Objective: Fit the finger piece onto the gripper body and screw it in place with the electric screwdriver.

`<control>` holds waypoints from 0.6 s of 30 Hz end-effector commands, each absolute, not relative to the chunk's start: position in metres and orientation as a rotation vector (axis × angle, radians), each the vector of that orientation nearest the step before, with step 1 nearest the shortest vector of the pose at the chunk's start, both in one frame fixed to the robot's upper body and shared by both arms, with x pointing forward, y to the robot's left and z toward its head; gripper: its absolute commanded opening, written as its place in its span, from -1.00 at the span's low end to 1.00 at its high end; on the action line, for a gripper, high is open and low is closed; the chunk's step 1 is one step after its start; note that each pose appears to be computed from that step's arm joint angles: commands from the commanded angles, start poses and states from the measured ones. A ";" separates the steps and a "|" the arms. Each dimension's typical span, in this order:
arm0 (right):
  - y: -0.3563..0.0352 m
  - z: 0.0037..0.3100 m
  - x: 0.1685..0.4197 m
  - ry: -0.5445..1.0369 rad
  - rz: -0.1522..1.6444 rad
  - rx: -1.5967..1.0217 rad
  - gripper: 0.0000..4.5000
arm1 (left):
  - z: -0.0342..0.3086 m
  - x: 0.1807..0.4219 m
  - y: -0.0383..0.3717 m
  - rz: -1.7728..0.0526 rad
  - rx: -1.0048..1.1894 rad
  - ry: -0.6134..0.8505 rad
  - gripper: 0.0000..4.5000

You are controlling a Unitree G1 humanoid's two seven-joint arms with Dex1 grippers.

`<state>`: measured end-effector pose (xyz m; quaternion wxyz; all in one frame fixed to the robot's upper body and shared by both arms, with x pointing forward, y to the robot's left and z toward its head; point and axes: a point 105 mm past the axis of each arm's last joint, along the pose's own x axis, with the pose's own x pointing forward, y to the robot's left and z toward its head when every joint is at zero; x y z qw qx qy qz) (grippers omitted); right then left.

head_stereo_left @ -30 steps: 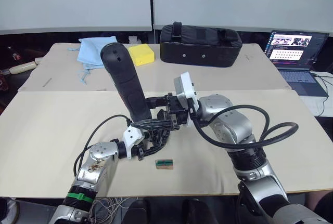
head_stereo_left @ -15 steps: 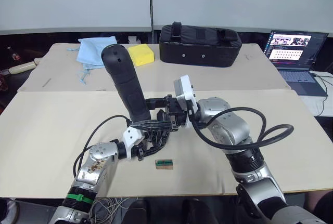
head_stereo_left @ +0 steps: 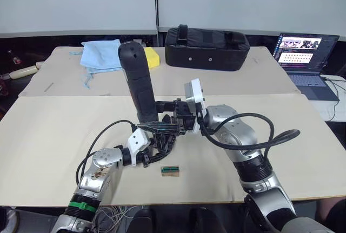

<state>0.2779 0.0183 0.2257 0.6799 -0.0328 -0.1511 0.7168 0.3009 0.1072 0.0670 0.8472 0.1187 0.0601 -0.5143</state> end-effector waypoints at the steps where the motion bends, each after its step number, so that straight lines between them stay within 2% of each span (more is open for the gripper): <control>1: 0.018 0.204 0.283 -0.253 1.591 -0.095 -0.14 | 0.059 0.295 0.105 -1.114 0.241 0.167 0.01; 10: 0.018 0.186 0.282 -0.186 1.595 -0.112 -0.14 | 0.059 0.295 0.107 -1.109 0.244 0.170 0.01; 18: 0.017 0.193 0.281 -0.226 1.599 -0.107 -0.14 | 0.058 0.295 0.108 -1.105 0.245 0.169 0.01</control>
